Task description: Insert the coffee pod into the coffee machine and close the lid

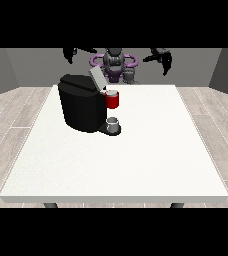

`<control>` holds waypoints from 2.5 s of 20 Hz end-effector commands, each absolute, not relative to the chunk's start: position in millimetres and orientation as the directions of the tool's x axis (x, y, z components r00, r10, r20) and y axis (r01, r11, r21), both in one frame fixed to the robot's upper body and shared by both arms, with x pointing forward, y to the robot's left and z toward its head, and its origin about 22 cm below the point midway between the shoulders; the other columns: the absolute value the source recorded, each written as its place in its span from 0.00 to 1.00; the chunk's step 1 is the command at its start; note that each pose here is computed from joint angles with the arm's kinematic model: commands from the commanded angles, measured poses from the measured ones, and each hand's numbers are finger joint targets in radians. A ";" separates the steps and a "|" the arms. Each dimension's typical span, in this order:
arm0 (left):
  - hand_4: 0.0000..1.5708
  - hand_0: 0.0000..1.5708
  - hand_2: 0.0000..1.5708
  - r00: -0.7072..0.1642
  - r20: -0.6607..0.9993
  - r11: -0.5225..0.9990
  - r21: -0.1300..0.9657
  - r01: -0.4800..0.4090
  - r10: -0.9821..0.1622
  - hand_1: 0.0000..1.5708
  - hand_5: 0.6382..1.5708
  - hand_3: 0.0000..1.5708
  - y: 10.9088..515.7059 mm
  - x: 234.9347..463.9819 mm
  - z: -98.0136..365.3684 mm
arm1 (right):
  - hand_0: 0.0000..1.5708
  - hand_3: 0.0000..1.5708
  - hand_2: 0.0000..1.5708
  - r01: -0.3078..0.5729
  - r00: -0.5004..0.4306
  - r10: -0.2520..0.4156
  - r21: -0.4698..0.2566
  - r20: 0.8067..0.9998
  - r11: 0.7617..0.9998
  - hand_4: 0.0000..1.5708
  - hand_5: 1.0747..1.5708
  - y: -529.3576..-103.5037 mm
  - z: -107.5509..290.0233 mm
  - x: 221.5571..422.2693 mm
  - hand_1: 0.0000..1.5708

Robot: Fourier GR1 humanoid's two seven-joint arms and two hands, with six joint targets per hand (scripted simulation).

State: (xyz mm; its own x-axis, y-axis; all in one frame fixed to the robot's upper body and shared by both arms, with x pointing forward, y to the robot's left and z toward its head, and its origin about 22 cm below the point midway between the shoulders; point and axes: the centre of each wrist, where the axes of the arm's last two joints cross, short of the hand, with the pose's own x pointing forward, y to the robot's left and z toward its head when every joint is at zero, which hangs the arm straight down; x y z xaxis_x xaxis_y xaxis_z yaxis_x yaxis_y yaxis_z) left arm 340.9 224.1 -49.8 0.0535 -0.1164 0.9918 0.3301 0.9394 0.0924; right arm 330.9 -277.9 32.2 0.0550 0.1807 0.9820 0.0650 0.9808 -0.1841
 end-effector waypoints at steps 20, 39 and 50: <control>0.23 0.00 0.00 -0.117 0.985 0.965 0.147 0.218 -0.124 0.00 1.00 0.00 241.9 316.6 19.2 | 0.00 0.00 0.00 -0.056 0.018 0.090 -0.089 0.996 0.994 0.00 1.00 -223.0 64.6 385.4 0.00; 0.22 0.00 0.00 -0.157 0.974 0.965 0.190 0.180 -0.162 0.00 1.00 0.00 251.4 304.4 23.3 | 0.00 0.00 0.00 -0.162 -0.157 0.206 -0.231 0.966 0.959 0.03 1.00 -175.6 133.1 416.0 0.00; 0.23 0.00 0.00 -0.206 0.964 0.946 0.217 0.240 -0.169 0.00 1.00 0.00 245.3 315.5 42.2 | 0.00 0.00 0.00 -0.133 -0.244 0.301 -0.339 0.922 0.931 0.07 1.00 -159.2 166.5 416.5 0.00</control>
